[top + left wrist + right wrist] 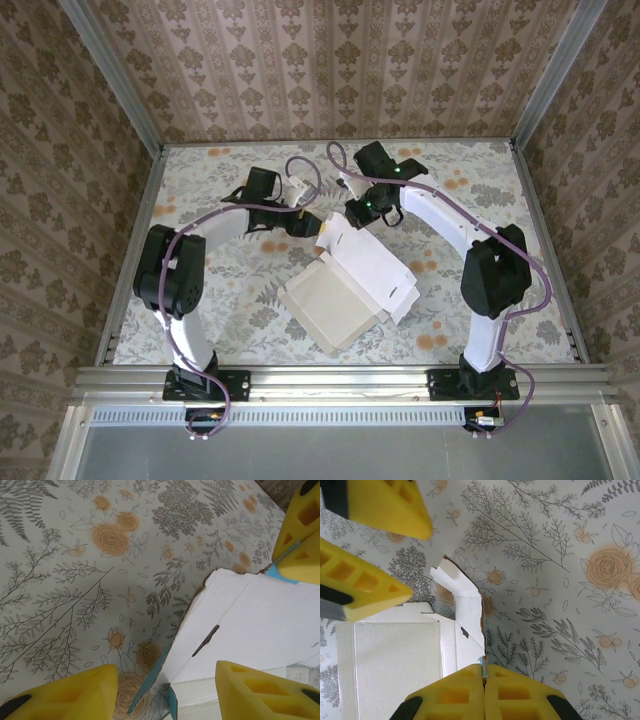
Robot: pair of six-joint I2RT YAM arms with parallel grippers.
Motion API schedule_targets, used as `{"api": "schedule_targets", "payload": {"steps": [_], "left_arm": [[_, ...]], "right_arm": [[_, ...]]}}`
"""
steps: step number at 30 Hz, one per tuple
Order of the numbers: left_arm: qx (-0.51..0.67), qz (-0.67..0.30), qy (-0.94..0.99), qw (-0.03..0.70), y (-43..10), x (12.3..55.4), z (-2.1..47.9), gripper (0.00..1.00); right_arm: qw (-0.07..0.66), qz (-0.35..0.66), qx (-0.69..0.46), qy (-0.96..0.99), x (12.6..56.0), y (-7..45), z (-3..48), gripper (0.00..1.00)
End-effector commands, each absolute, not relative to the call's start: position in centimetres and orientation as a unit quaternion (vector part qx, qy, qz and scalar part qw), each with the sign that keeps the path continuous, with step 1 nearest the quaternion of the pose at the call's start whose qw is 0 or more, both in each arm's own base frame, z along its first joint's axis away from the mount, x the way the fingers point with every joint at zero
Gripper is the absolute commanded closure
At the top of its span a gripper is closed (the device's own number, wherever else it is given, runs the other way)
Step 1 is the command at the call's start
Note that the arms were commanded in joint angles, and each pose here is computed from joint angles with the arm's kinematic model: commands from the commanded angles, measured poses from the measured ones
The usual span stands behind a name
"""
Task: Fold the paper box
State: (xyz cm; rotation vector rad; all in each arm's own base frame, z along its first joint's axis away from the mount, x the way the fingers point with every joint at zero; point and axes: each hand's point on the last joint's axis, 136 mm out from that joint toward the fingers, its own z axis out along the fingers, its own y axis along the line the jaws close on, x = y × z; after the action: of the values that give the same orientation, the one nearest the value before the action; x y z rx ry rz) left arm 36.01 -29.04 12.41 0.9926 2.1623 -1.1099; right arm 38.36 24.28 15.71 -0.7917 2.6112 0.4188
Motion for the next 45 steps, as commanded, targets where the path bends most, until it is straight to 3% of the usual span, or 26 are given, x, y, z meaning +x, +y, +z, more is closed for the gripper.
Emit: {"api": "schedule_targets", "payload": {"steps": [1, 8, 11, 15, 18, 23, 27, 36, 41, 45], "left_arm": [[0.394, -0.434, 0.776, 0.235, -29.6, 35.4, 13.2, 0.47], [0.426, -0.448, 0.749, 0.237, -30.3, 35.4, 14.2, 0.53], [0.436, -0.451, 0.746, 0.224, -30.4, 35.4, 14.4, 0.65], [0.444, -0.451, 0.746, 0.209, -30.7, 35.4, 14.4, 0.68], [0.449, -0.445, 0.747, 0.206, -30.8, 35.4, 14.3, 0.79], [0.449, -0.443, 0.747, 0.21, -30.8, 35.5, 14.6, 0.88], [0.451, -0.435, 0.749, 0.217, -31.0, 35.3, 14.6, 1.0], [0.409, -0.357, 0.791, 0.281, -29.9, 36.3, 13.3, 1.0], [0.379, -0.314, 0.81, 0.319, -28.4, 37.2, 13.4, 1.0], [0.362, -0.293, 0.82, 0.334, -27.2, 37.8, 13.3, 1.0]], "right_arm": [[0.195, 0.161, -0.305, 0.918, 37.8, 25.2, 17.4, 0.92], [0.19, 0.155, -0.311, 0.918, 38.0, 25.5, 17.2, 0.92], [0.188, 0.154, -0.313, 0.918, 38.0, 25.6, 17.0, 0.92], [0.189, 0.154, -0.314, 0.918, 38.0, 25.8, 17.0, 0.92], [0.188, 0.153, -0.315, 0.918, 38.1, 25.8, 16.9, 0.92], [0.19, 0.151, -0.315, 0.918, 38.3, 25.8, 16.8, 0.91], [0.194, 0.153, -0.31, 0.918, 38.6, 26.1, 16.9, 0.85], [0.242, 0.147, -0.265, 0.922, 40.2, 25.9, 19.4, 0.43], [0.277, 0.15, -0.24, 0.918, 39.4, 24.9, 22.0, 0.38], [0.286, 0.18, -0.211, 0.917, 36.1, 24.4, 22.1, 0.39]]}}
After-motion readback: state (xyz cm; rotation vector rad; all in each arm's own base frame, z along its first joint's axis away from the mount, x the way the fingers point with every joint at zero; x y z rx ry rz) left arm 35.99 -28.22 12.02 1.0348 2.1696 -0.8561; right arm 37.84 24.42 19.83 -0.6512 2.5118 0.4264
